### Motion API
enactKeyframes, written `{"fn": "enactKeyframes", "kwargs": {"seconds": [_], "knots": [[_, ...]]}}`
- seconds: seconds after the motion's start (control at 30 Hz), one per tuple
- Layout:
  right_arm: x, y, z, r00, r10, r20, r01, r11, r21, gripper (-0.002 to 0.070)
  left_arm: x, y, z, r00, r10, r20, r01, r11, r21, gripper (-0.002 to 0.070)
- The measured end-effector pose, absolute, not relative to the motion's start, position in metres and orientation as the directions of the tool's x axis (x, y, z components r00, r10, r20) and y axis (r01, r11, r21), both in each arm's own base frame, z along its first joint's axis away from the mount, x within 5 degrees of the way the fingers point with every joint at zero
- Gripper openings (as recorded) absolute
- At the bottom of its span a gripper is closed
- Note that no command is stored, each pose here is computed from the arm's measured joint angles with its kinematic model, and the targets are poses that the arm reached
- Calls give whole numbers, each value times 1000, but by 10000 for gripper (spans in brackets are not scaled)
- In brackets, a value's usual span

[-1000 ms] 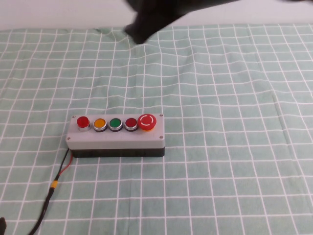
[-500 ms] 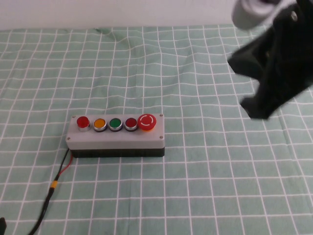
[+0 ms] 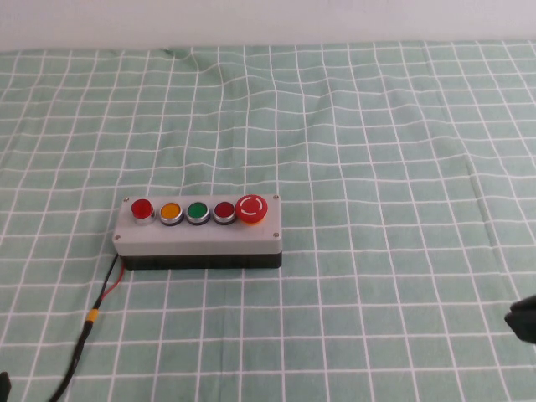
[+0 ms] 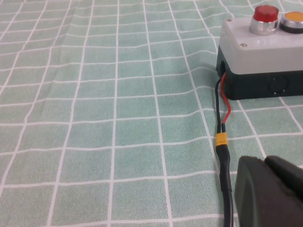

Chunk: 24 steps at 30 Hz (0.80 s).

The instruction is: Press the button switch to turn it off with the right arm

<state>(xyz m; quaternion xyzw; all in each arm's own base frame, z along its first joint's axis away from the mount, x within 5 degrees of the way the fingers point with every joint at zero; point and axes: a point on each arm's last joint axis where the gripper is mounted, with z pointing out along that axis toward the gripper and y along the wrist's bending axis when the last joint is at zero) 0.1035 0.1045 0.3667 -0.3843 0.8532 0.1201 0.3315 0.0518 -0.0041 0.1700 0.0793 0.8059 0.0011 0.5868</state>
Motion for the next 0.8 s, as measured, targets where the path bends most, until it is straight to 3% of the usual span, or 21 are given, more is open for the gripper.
{"fn": "enactKeyframes", "kwargs": {"seconds": [0.17,0.4,0.63,0.8], "knots": [[97,101,361,-537,-606,-587,-743,670,-12,-8,52,-4,170,-299,129,-946,126,987,95,-3],[91,99,362,-569,-571,-591,-734,677,53,-8,52,-4,170,-299,129,-946,126,987,95,-3],[71,62,383,-647,-278,-710,-565,800,201,-8,52,-4,170,-299,129,-946,126,987,95,-3],[45,27,400,-486,-91,-869,-378,918,116,-8,52,-4,170,-299,129,-946,126,987,95,-3]]}}
